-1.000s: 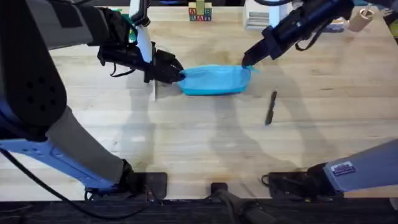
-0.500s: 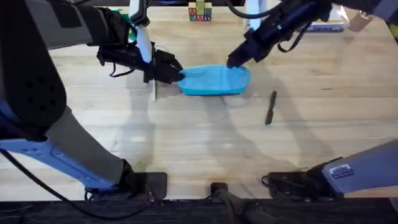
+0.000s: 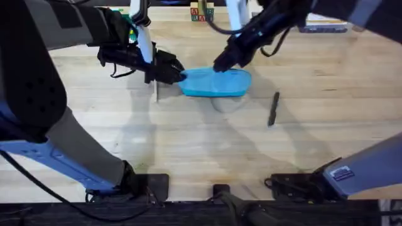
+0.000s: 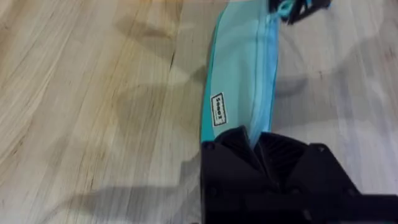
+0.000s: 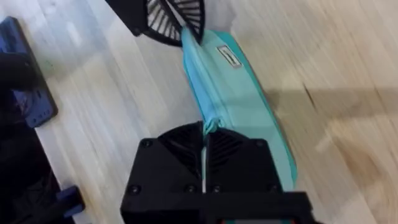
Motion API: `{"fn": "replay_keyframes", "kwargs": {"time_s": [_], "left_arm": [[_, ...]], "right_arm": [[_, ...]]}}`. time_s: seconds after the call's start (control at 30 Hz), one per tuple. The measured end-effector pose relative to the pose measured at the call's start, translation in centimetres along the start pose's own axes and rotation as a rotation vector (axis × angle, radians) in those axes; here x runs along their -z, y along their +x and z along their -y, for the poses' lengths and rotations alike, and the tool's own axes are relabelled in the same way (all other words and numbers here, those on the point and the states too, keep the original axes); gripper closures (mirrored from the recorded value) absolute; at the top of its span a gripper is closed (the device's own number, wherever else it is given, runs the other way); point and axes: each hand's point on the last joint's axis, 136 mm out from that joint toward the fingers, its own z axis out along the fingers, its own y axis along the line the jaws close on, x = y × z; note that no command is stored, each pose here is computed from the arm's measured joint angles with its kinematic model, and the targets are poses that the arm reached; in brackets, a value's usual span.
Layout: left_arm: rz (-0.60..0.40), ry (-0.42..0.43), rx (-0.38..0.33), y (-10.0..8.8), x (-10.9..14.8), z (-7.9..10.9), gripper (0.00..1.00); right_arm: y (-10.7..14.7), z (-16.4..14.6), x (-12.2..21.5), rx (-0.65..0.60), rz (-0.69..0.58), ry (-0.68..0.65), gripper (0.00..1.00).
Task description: Unzip the bag, pick up the pens from the table one at a time and place them inside, then zip the bag closed.
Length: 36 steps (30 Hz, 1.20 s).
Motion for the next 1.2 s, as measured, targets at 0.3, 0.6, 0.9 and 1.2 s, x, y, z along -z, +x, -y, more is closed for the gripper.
{"fn": "replay_keyframes", "kwargs": {"time_s": [0.3, 0.6, 0.9, 1.2], "left_arm": [[0.002, 0.000, 0.000, 0.0, 0.0, 0.0, 0.958], [0.002, 0.000, -0.001, 0.0, 0.0, 0.0, 0.958], [0.002, 0.000, 0.000, 0.0, 0.0, 0.0, 0.958], [0.002, 0.000, -0.001, 0.0, 0.0, 0.0, 0.958]], "right_arm": [[-2.4, -1.7, -2.4, 0.101, 0.047, -0.028, 0.971], [-4.1, -2.9, -4.6, 0.178, 0.078, -0.042, 0.971], [-5.1, -3.7, -6.1, 0.223, 0.098, -0.052, 0.970], [-5.3, -3.8, -6.1, 0.227, 0.102, -0.048, 0.971]]}}
